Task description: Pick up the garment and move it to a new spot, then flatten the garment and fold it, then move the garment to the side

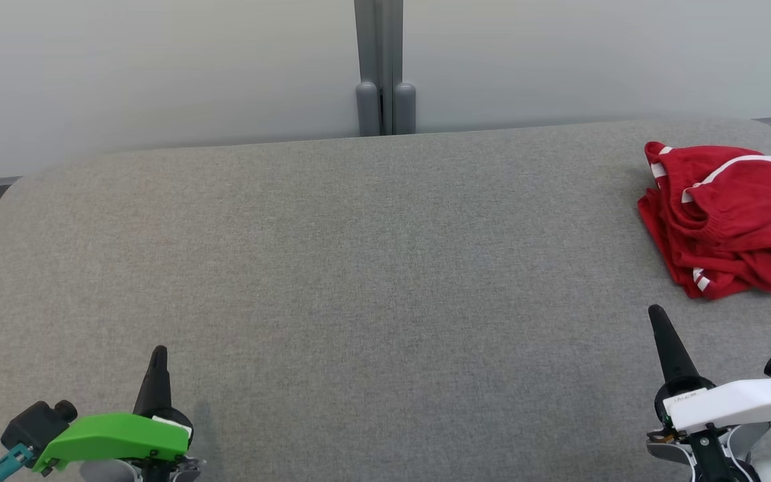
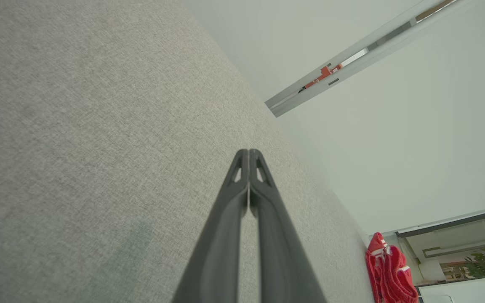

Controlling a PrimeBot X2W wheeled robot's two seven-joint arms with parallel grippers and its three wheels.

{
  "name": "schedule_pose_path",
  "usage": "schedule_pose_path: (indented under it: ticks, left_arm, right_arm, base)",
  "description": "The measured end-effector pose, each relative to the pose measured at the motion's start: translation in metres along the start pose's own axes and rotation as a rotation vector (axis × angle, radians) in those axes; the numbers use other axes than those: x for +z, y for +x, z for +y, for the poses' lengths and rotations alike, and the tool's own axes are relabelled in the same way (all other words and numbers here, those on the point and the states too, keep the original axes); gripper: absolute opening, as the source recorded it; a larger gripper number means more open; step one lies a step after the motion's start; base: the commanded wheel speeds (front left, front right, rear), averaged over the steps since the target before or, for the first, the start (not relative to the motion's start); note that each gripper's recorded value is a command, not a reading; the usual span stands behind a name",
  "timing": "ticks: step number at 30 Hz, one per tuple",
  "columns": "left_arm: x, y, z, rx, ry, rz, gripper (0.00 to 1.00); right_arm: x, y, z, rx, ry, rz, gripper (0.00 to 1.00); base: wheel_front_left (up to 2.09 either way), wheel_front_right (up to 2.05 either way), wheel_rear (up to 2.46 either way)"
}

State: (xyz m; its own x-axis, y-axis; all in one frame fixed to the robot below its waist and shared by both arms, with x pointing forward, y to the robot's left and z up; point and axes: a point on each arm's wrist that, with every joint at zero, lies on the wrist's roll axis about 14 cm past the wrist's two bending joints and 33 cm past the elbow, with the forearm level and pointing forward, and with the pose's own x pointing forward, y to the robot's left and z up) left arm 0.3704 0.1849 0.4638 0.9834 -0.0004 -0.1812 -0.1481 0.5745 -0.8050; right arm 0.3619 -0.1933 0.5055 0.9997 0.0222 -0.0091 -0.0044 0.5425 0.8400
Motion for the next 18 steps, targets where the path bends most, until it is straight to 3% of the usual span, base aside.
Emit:
schedule_pose_path:
  ticks: [18]
  left_arm:
    - [0.0094,0.0041,-0.0066,-0.034,-0.2,-0.011,0.0]
  right_arm:
    - [0.0016,0.0078,-0.0033,-0.011,0.182,-0.006,0.0]
  base:
    - [0.0,0.0,0.0]
